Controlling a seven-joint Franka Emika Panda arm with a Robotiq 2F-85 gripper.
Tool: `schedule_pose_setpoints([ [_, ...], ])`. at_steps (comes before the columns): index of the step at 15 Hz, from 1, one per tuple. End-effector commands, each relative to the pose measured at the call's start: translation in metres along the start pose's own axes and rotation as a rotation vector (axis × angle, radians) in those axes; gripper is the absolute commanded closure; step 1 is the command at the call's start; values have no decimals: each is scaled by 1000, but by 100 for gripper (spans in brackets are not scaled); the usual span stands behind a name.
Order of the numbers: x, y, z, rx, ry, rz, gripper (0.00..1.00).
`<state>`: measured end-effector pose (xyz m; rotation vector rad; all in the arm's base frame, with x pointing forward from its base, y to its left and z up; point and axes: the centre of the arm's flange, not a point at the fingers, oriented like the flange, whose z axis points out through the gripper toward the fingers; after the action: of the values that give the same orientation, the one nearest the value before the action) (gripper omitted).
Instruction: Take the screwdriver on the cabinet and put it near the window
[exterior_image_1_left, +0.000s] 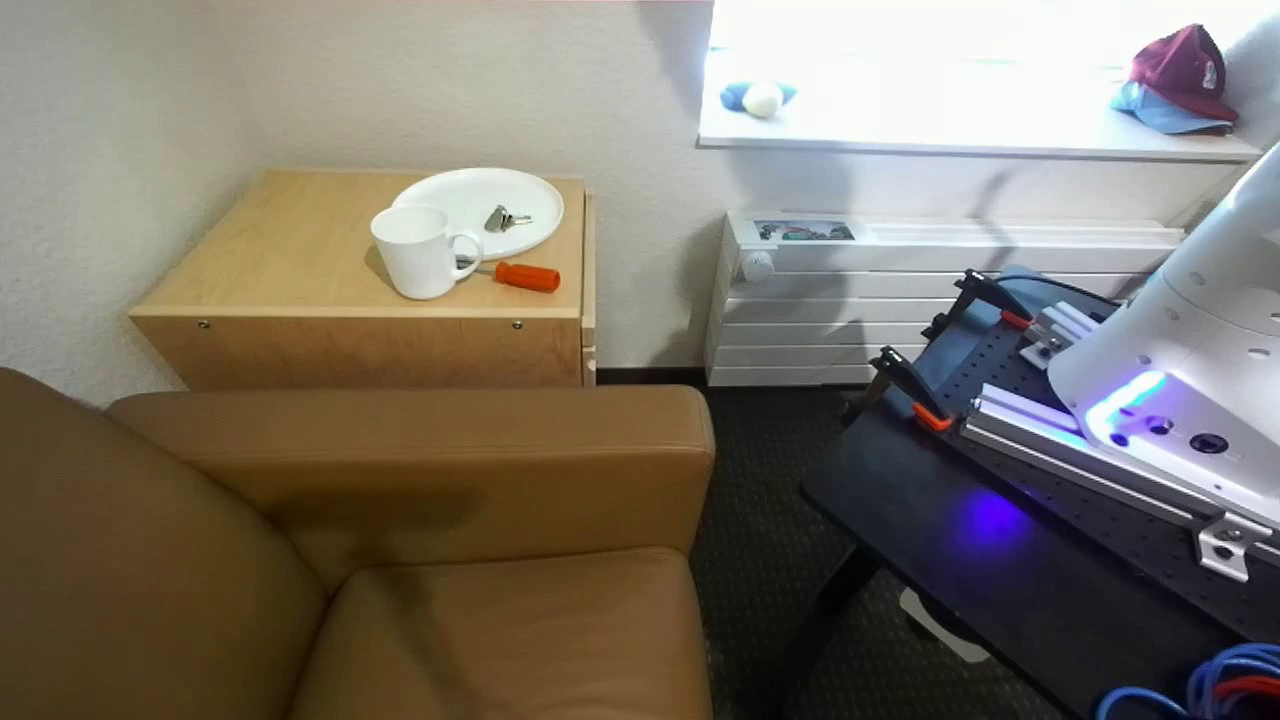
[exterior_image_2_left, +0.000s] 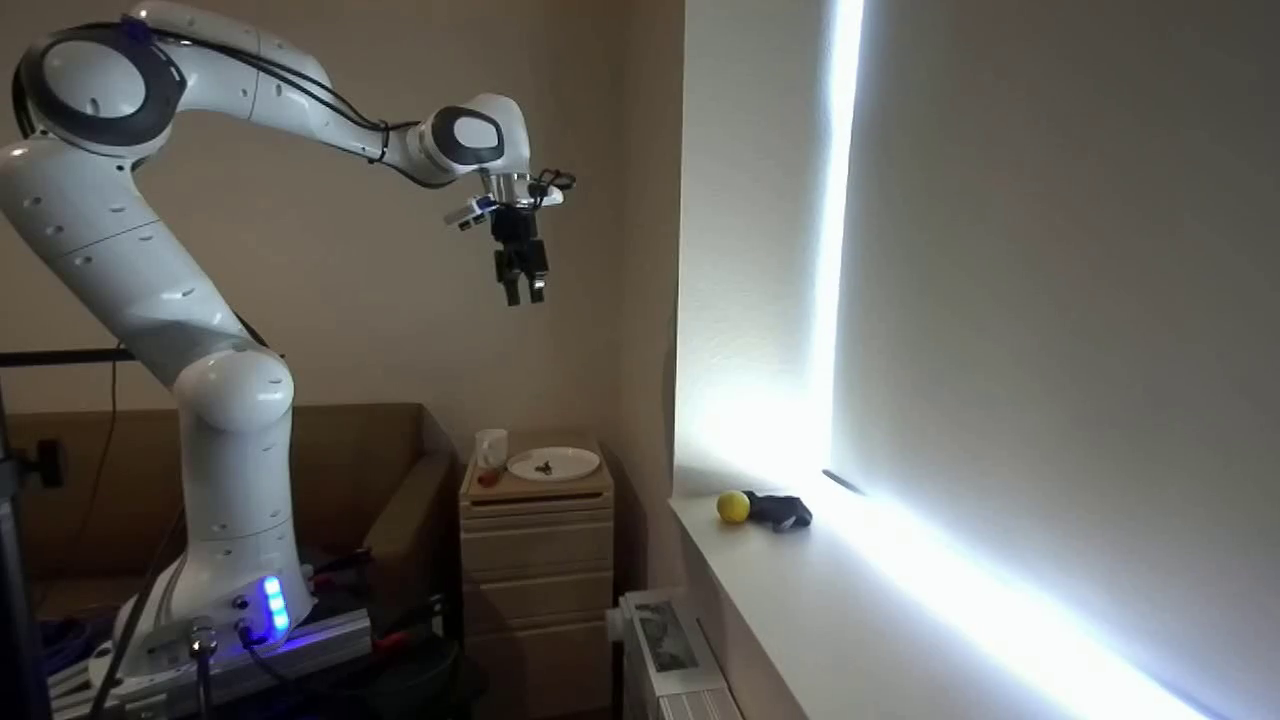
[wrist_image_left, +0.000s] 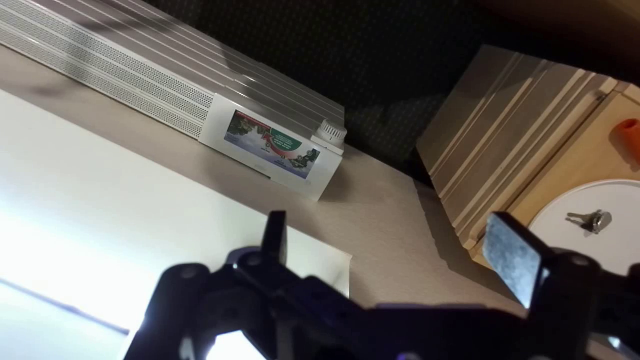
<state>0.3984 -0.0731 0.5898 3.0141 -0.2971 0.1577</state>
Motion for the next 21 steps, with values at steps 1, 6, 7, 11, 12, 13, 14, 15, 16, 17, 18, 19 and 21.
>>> schedule_pose_setpoints([
  [1,0,0,0,0,0,0,0],
  [6,-12,-26,33,77,-94,-130,0],
  [7,-24,-45,42,97,-103,-175,0],
  [11,-69,-122,73,149,-177,-379,0],
  [12,-81,-141,81,143,-193,-435,0],
  [13,-92,-159,90,121,-204,-491,0],
  [14,-101,-172,95,83,-194,-544,0],
  [15,-102,-179,94,63,-174,-561,0],
  [16,-103,-181,89,61,-168,-564,0],
  [17,-97,-182,88,71,-201,-529,0],
  [18,-100,-187,87,64,-195,-546,0],
  [19,-100,-188,86,62,-191,-549,0],
  [21,-94,-195,107,12,-180,-531,0],
])
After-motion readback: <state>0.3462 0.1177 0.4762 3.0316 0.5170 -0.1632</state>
